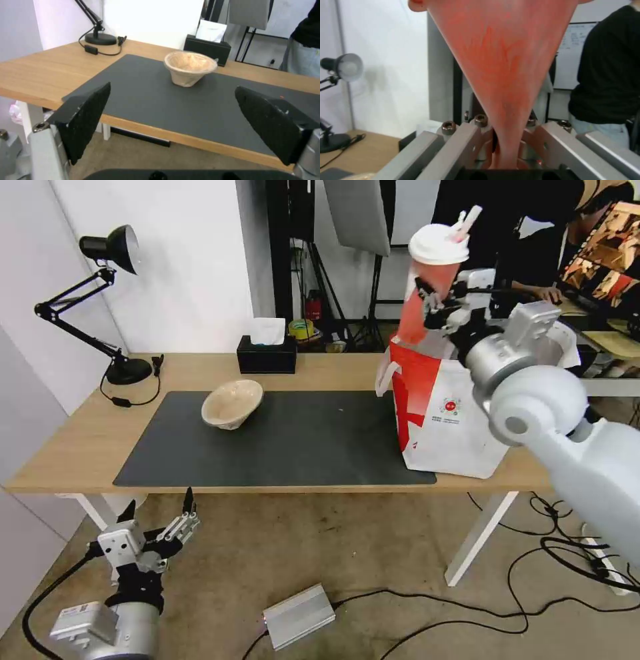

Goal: Pick up the trash from the table and place it into the takeout bag.

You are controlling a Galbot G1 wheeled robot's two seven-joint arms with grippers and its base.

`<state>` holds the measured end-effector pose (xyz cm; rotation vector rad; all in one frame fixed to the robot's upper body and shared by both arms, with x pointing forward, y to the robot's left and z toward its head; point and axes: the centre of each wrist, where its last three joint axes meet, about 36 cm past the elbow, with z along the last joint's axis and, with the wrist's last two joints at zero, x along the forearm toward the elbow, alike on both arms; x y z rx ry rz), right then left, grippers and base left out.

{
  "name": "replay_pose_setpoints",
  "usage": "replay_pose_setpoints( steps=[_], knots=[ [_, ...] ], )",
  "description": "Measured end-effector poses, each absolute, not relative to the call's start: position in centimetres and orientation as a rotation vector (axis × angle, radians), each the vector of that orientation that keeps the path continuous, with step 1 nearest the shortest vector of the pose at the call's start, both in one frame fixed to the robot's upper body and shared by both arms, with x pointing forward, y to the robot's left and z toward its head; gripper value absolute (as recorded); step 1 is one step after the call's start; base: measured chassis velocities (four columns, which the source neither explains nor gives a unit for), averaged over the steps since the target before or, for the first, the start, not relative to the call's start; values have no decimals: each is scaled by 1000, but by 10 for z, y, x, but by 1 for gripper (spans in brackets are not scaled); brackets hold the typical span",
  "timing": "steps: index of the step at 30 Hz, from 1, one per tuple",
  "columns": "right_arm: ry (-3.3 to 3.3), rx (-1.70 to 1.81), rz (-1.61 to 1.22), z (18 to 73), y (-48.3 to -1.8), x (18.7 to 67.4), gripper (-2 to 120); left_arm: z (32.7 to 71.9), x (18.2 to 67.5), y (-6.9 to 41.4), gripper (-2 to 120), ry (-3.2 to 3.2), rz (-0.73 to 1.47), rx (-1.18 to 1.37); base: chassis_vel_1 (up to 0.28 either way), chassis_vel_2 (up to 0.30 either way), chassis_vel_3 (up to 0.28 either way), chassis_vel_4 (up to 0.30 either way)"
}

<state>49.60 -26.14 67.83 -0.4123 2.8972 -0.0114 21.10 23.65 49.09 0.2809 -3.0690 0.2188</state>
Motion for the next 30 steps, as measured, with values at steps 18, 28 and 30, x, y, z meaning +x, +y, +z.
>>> replay_pose_setpoints(
  steps=[18,28,30],
  knots=[
    [2946,-251,-20,675,-300,528,4,489,212,236,100,-3066,219,276,0,0,0,0],
    [2992,-146,-27,654,-324,551,3,487,213,236,100,-3064,217,277,0,0,0,0],
    [2998,-135,-29,651,-326,554,3,487,213,236,100,-3064,216,276,0,0,0,0]
  ],
)
